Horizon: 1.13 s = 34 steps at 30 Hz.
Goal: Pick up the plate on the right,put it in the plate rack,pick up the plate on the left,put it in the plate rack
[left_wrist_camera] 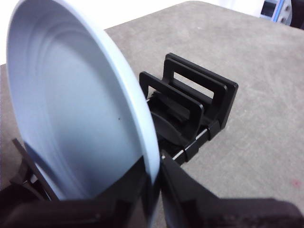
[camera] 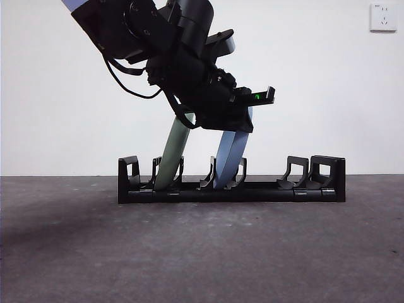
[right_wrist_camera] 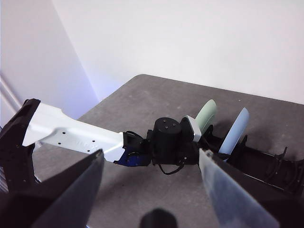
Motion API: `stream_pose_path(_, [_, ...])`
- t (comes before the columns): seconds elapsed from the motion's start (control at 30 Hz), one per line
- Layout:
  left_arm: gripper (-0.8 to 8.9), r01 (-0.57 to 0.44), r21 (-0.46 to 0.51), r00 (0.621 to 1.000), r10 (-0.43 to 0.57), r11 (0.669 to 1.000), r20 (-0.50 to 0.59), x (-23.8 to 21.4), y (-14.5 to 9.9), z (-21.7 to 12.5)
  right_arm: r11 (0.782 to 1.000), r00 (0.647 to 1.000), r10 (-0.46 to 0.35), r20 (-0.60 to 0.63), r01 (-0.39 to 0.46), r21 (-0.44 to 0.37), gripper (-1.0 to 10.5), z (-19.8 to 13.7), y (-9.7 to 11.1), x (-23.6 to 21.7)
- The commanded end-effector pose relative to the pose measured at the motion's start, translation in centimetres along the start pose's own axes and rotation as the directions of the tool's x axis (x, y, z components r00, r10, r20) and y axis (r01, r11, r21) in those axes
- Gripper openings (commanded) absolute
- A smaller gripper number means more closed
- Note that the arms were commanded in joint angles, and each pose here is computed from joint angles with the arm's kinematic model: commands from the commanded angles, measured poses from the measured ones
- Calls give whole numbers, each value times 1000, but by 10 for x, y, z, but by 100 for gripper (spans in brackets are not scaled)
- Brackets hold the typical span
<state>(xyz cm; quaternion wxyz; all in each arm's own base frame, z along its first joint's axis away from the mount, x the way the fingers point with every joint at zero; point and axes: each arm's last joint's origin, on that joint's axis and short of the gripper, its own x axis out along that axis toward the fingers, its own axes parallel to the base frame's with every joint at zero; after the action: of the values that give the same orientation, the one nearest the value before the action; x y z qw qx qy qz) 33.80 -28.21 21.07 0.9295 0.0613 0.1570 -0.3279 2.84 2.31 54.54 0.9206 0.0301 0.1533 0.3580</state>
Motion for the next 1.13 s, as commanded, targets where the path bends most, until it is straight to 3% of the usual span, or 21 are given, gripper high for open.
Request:
stream_pose_path(0.03, [-8, -1, 29, 1000, 1, 1000, -21, 4, -2, -7, 1000, 1000, 2, -29, -2, 3, 344, -3, -1, 2])
stream_pose_path(0.2, [23, 12, 30, 1000, -11, 999, -21, 4, -5, -7, 1000, 1000, 2, -31, -2, 3, 344, -3, -1, 3])
stream_pose_path(0.37, [191, 27, 33, 999, -27, 999, -19, 4, -11, -6, 1000, 1000, 2, -31, -2, 3, 344, -3, -1, 3])
stream_pose_path(0.77, [194, 42, 37, 997, -39, 998, -68, -6, -18, 0, 1000, 999, 1, -32, -1, 4, 344, -3, -1, 3])
stream_pose_path(1.13, [193, 36, 45, 998, -34, 998, -51, -61, -15, 49, 1000, 998, -2, -69, 3, 16, 344, -5, -5, 13])
